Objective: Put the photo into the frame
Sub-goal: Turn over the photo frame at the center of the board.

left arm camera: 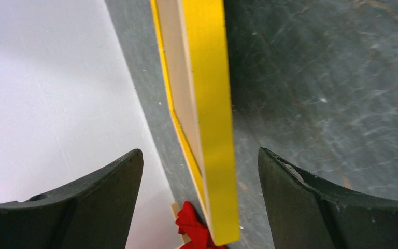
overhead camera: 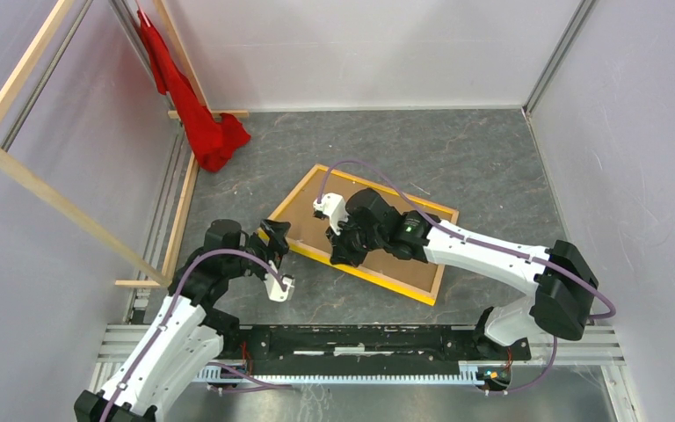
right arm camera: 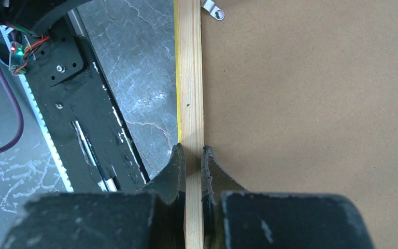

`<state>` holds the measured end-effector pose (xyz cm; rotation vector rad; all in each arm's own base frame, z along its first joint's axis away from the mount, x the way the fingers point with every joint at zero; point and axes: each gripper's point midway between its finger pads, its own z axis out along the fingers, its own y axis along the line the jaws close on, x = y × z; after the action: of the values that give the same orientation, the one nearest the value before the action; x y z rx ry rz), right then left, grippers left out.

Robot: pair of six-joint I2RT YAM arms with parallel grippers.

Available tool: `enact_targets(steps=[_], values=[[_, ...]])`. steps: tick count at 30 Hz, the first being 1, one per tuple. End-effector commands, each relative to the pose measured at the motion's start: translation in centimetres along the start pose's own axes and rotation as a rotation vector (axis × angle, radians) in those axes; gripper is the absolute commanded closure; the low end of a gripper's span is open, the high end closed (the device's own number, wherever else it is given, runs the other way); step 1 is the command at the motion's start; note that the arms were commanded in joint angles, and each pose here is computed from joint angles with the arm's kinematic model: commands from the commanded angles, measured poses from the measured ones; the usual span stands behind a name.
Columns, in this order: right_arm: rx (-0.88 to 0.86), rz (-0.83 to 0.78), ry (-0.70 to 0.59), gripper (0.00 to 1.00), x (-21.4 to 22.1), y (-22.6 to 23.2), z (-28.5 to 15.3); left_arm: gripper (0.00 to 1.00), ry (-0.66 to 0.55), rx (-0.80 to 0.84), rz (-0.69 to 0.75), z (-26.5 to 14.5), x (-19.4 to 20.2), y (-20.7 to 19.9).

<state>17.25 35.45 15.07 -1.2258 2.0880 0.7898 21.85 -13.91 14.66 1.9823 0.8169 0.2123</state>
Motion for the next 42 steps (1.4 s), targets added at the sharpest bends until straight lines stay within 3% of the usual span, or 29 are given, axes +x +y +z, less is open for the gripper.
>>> enact_targets(steps=[1,7,9,11,18,22,32,36,39,42], values=[[-0.074,-0.039,-0.176,1.0,-6.1,1.8,-1.8,0.21,0.039,-0.114,0.089,0.2,1.0,4.2],[-0.074,-0.033,-0.188,1.0,-7.1,1.7,-2.5,0.41,0.07,-0.114,0.098,0.8,1.9,5.4],[-0.061,-0.03,-0.188,0.96,-7.3,1.5,-2.8,0.49,0.066,-0.129,0.109,0.8,1.7,5.9],[-0.034,-0.039,-0.196,0.82,-7.7,1.0,-3.5,0.54,0.066,-0.148,0.117,0.6,1.5,6.5],[0.093,-0.199,-0.184,0.02,-7.0,-1.1,-5.8,0.62,0.052,-0.129,0.047,-0.2,1.1,7.8],[0.15,-0.283,-0.183,0.02,-6.2,-1.0,-6.6,0.63,0.035,-0.104,0.017,-0.4,0.7,8.1],[0.374,-0.53,-0.01,0.02,-3.2,-1.9,-6.2,0.64,0.035,-0.078,-0.035,-1.0,0.6,8.6],[0.448,-0.557,0.034,0.11,-2.6,-2.6,-6.1,0.64,0.041,-0.082,-0.044,-1.2,0.6,8.7],[0.523,-0.568,0.068,0.25,-2.1,-3.7,-6.2,0.64,0.043,-0.087,-0.058,-1.3,0.7,8.9],[0.576,-0.58,0.089,0.3,-1.3,-4.5,-6.2,0.64,0.041,-0.096,-0.07,-1.5,0.6,9.3]])
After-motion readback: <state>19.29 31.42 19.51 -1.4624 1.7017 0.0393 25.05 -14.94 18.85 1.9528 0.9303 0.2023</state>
